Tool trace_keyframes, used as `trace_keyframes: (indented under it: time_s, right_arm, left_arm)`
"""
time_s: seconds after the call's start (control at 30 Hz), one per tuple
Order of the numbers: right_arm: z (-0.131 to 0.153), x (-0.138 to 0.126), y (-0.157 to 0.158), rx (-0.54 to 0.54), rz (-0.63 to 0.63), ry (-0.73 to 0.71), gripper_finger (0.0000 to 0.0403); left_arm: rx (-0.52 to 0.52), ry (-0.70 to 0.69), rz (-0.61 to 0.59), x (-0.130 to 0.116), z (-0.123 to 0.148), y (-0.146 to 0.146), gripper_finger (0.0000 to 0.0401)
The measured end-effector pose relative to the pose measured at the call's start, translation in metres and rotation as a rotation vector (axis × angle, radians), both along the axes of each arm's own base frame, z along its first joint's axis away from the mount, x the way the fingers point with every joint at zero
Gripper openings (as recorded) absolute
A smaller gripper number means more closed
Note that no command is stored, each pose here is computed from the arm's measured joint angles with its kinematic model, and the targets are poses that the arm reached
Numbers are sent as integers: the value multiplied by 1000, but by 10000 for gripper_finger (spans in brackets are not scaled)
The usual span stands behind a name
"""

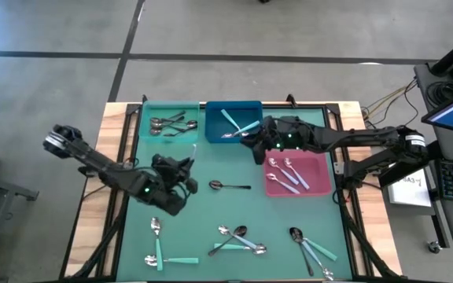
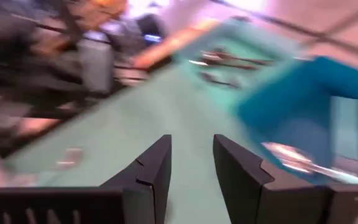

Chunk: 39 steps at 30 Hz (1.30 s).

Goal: Sort silverware by color (type)
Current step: Put the blue spoon into the red bin

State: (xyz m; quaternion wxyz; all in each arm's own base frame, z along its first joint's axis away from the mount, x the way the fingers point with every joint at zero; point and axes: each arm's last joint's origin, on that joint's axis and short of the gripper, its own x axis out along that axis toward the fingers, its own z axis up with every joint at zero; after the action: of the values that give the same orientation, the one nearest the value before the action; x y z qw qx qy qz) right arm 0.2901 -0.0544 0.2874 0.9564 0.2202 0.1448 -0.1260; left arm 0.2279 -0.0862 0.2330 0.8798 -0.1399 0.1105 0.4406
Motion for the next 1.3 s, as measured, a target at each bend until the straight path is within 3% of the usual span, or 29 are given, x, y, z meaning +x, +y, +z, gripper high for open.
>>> trace_keyframes:
  time_s: [0.1, 0.3, 0.53, 0.77, 1.1, 1.3]
  right_arm:
    - [2, 10, 6, 52, 67, -91, 102]
    - [-11, 28, 10, 101, 80, -129, 104]
    - [-22, 44, 12, 170, 174, -197, 150]
    - [-30, 61, 9, 168, 174, -187, 173]
    - [-26, 90, 5, 113, 202, -194, 153]
    - [-24, 100, 4, 86, 215, -130, 94]
  left_arm:
    - [4, 9, -11, 17, -3, 4, 18]
    - [60, 35, -85, 44, -5, 7, 18]
    - [58, 16, -55, 48, -3, 16, 18]
    - [33, -40, -150, 60, 4, 16, 18]
    - [40, -40, -156, 61, 5, 16, 18]
    - [47, -24, -160, 60, 4, 16, 18]
